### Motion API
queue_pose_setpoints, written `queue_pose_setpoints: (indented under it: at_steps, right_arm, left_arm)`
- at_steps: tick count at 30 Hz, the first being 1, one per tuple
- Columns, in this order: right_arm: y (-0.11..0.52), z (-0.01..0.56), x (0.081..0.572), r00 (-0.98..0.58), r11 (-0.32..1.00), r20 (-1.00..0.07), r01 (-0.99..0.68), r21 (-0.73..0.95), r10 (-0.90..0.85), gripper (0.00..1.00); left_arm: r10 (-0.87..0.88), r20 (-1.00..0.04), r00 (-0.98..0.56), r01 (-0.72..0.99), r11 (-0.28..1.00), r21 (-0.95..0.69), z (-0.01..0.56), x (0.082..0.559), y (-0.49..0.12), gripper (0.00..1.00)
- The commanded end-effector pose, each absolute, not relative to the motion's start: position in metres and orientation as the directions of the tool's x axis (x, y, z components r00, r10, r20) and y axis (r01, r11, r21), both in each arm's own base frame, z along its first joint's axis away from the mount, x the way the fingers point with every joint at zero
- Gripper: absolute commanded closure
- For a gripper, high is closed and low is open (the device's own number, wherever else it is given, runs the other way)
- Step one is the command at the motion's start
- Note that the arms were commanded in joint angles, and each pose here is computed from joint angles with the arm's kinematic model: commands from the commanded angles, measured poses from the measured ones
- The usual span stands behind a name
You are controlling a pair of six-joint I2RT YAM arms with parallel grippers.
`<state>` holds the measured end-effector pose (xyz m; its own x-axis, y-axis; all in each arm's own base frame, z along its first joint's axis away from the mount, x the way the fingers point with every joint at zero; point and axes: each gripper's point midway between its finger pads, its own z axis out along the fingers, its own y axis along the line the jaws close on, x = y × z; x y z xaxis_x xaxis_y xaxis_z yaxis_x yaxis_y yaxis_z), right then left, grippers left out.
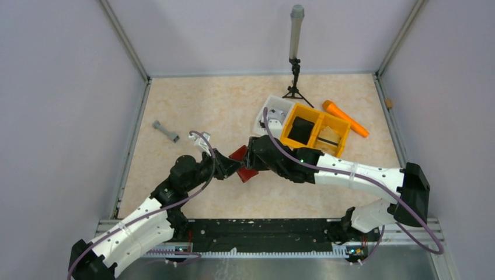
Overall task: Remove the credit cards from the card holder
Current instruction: Open the card holder at the center of the board.
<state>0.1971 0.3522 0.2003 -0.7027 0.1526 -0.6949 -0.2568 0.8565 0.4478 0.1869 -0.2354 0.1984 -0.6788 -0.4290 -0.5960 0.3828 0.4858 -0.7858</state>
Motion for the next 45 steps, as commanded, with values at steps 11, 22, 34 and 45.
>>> queue_pose_setpoints:
  at_steps: [11,22,34,45]
  right_arm:
    - [0.332,0.17,0.172,-0.77,0.897,-0.639,-0.285,0.339,-0.004,0.73]
    - [0.293,0.151,0.184,-0.742,0.955,-0.636,-0.295,0.031,-0.209,0.94]
    - [0.219,0.168,0.215,-0.661,0.977,-0.724,-0.19,-0.094,-0.198,0.52]
    - [0.273,0.25,0.151,-0.499,0.519,-0.845,-0.678,0.52,0.193,0.05]
  left_arm:
    - [-0.53,-0.678,-0.509,0.53,0.427,-0.732,0.252,0.191,-0.226,1.0]
    - [-0.486,-0.718,-0.498,0.522,0.493,-0.696,0.246,0.192,-0.22,1.0]
    - [-0.408,-0.686,-0.602,0.477,0.505,-0.719,0.222,0.184,-0.229,1.0]
    - [-0.452,-0.555,-0.698,0.479,0.281,-0.832,0.251,0.158,-0.243,1.0]
